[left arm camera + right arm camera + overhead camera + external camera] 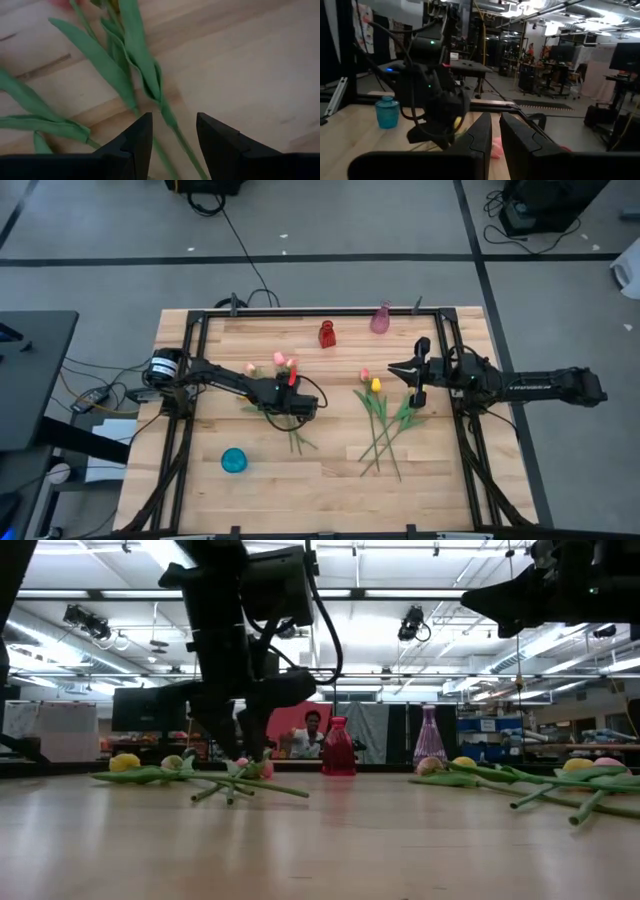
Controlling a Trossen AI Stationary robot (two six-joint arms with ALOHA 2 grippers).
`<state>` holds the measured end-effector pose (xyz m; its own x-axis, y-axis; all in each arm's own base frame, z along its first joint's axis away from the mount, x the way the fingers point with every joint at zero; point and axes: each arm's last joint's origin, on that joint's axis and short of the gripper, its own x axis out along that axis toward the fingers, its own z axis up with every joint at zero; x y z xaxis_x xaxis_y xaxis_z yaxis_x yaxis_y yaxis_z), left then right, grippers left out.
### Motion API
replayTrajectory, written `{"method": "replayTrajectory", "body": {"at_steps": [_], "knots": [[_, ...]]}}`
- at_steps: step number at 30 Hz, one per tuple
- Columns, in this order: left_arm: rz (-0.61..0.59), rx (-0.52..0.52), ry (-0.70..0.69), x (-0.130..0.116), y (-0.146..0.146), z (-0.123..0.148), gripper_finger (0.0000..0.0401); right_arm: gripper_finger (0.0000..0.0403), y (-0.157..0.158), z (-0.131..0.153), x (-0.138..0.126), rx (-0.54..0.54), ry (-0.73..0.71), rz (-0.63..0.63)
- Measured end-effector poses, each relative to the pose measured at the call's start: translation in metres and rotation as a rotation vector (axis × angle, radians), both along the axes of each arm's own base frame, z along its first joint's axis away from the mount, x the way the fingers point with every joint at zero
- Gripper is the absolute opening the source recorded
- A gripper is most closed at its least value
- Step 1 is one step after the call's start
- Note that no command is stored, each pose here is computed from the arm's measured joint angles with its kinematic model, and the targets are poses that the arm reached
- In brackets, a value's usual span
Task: Sort flowers into vase by color
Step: Put the pink white tulip into the pink vase
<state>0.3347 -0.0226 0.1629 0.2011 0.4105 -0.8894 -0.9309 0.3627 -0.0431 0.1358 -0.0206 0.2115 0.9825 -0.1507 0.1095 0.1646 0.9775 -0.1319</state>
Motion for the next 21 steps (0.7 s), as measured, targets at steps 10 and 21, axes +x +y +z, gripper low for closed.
{"method": "replayTrajectory", "body": {"at_steps": [10,21], "knots": [[0.043,-0.019,-0.020,0.002,0.003,-0.003,0.0137,0.0053,-0.003,0.003,0.001,-0.011,-0.036,0.066],[-0.037,-0.008,0.082,0.005,0.007,-0.022,0.0044,0.0052,-0.004,0.001,0.003,0.013,-0.015,0.061]]}}
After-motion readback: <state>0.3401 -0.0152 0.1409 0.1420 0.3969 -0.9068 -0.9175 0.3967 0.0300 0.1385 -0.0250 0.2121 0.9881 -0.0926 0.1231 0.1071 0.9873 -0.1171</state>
